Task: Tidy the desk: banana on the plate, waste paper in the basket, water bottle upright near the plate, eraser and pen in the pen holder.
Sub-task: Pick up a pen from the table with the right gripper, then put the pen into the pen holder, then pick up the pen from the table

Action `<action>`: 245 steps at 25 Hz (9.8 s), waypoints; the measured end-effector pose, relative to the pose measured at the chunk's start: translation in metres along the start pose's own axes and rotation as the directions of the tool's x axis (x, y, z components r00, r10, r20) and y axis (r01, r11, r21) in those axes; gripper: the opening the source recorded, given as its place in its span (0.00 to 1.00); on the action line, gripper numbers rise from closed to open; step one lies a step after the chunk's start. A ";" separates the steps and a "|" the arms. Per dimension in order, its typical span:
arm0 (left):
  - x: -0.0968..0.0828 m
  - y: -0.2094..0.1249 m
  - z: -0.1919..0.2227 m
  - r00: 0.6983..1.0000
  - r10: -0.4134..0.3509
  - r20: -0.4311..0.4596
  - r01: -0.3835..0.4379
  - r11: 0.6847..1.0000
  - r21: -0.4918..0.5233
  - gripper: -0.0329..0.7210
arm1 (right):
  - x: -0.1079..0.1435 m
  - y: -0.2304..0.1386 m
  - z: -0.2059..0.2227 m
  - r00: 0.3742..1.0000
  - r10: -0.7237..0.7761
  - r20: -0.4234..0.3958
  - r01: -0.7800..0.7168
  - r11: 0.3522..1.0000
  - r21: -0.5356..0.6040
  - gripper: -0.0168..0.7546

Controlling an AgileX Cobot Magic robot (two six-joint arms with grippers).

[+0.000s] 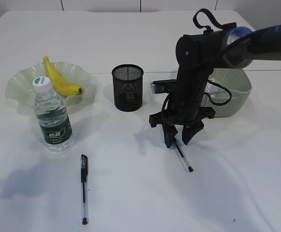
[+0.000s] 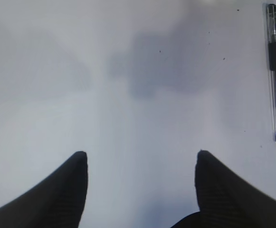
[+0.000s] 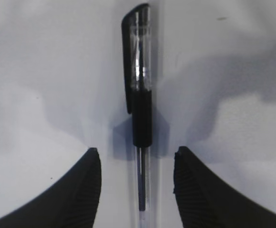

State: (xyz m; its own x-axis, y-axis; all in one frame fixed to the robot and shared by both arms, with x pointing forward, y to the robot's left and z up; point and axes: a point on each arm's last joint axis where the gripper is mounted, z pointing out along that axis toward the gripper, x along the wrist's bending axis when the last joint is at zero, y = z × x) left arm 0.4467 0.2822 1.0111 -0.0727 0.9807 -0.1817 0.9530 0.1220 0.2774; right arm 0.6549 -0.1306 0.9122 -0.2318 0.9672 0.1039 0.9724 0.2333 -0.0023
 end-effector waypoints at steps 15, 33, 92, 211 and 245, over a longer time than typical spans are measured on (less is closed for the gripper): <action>0.000 0.000 0.000 1.000 0.000 0.000 0.000 1.000 -0.004 0.70 | -0.001 0.000 0.005 1.000 0.004 0.002 -0.004 1.000 0.012 0.48; 0.000 0.000 0.000 1.000 0.000 0.000 0.000 1.000 -0.004 0.70 | -0.001 0.000 0.011 1.000 0.013 0.005 -0.013 0.999 0.030 0.20; 0.000 0.001 0.000 1.000 0.000 0.000 0.000 1.000 -0.008 0.70 | -0.006 -0.054 -0.085 0.979 -0.161 0.124 0.195 0.565 -0.802 0.08; 0.001 0.005 0.000 1.000 0.009 -0.006 -0.009 0.998 -0.056 0.70 | 0.040 0.059 -0.041 0.978 -0.179 0.109 0.142 0.182 -0.973 0.22; 0.001 0.004 0.000 1.000 0.009 -0.006 -0.009 0.999 -0.040 0.70 | 0.038 -0.058 -0.193 0.983 -0.180 0.024 0.147 0.708 -0.691 0.24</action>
State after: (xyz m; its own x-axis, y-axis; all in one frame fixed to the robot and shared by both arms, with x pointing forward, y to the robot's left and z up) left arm 0.4501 0.2832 1.0121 -0.0664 0.9826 -0.1733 0.9411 0.1194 0.3163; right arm 0.5945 -0.1267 1.1087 -0.4038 0.9115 0.0785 0.6726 0.2376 0.7008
